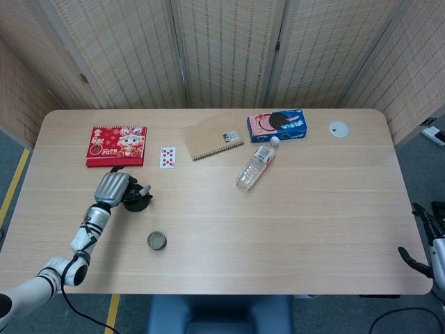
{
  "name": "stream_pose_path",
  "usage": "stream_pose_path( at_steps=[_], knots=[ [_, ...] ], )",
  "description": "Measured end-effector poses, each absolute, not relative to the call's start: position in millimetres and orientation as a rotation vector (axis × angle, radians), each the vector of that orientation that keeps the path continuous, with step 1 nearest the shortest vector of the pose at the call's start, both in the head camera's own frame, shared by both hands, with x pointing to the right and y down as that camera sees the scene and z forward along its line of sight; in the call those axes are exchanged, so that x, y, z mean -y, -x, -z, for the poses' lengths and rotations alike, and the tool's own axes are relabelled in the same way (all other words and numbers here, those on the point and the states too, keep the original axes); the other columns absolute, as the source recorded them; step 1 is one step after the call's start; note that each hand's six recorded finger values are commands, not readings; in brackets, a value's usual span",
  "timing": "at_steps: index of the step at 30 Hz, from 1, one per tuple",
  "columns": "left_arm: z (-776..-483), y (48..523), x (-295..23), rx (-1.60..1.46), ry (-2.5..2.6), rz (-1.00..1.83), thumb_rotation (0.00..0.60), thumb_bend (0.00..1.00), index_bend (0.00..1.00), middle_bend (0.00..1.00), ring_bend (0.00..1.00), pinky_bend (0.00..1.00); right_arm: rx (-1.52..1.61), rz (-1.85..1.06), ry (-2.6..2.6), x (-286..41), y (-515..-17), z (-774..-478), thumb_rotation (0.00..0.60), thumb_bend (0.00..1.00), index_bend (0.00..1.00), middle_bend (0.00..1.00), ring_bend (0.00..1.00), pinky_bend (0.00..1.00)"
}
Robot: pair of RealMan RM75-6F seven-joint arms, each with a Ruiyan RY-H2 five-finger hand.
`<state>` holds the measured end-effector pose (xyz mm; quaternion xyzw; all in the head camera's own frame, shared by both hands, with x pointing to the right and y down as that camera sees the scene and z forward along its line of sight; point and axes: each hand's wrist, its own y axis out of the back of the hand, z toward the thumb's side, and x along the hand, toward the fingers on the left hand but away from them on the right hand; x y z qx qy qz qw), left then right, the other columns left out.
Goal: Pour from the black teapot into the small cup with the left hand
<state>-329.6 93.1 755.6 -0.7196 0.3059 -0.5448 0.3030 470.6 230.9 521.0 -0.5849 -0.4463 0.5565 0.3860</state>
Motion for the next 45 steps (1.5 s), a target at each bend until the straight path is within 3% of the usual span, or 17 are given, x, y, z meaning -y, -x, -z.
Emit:
stream_pose_path(
  at_steps=[6,11,13,24,25,29,31,38,42,45],
  knots=[
    [-756,331,-95,-0.786,1.908,1.476,0.033,0.22,0.58,0.52,0.31,0.06,1.138,-1.414,1.49,-232,-470,-521,0.6,0.24,0.09,0.28,0.27,0.03],
    [-755,333,-94,-0.795,1.913,1.499,0.032,0.22,0.34,0.37,0.19,0.0,1.139,-1.415,1.487,-232,-471,-520,0.6,0.24,0.09,0.28,0.27,0.03],
    [-754,332,-93,-0.811,1.917,1.498,0.033,0.22,0.28,0.33,0.18,0.0,1.138,-1.416,1.488,-232,-471,-520,0.6,0.24,0.09,0.28,0.27,0.03],
    [-727,337,-82,-0.996,1.923,1.432,0.044,0.22,0.25,0.3,0.16,0.0,1.143,-1.419,1.495,-228,-474,-520,0.6,0.24,0.09,0.28,0.28,0.03],
    [-722,338,-82,-1.02,1.925,1.423,0.095,0.22,0.25,0.3,0.16,0.0,1.145,-1.42,1.502,-228,-474,-520,0.6,0.24,0.09,0.28,0.28,0.03],
    [-701,348,-87,-1.1,1.916,1.394,0.457,0.22,0.26,0.3,0.18,0.02,1.15,-1.422,1.551,-225,-477,-523,0.6,0.24,0.09,0.28,0.28,0.04],
    [-688,357,-93,-1.13,1.892,1.389,0.582,0.24,0.25,0.3,0.19,0.05,1.151,-1.42,1.588,-222,-478,-525,0.6,0.24,0.09,0.28,0.28,0.06],
    [-642,397,-125,-1.21,1.763,1.419,0.6,0.32,0.27,0.3,0.19,0.03,1.118,-1.411,1.75,-212,-479,-538,0.6,0.24,0.1,0.25,0.22,0.07],
    [-618,417,-147,-1.216,1.663,1.424,0.6,0.33,0.28,0.3,0.19,0.0,1.07,-1.379,1.833,-206,-475,-546,0.6,0.24,0.06,0.06,0.04,0.0],
    [-600,430,-166,-1.195,1.582,1.423,0.6,0.33,0.27,0.3,0.18,0.0,1.067,-1.331,1.851,-205,-468,-549,0.6,0.24,0.02,0.02,0.0,0.0]
  ],
)
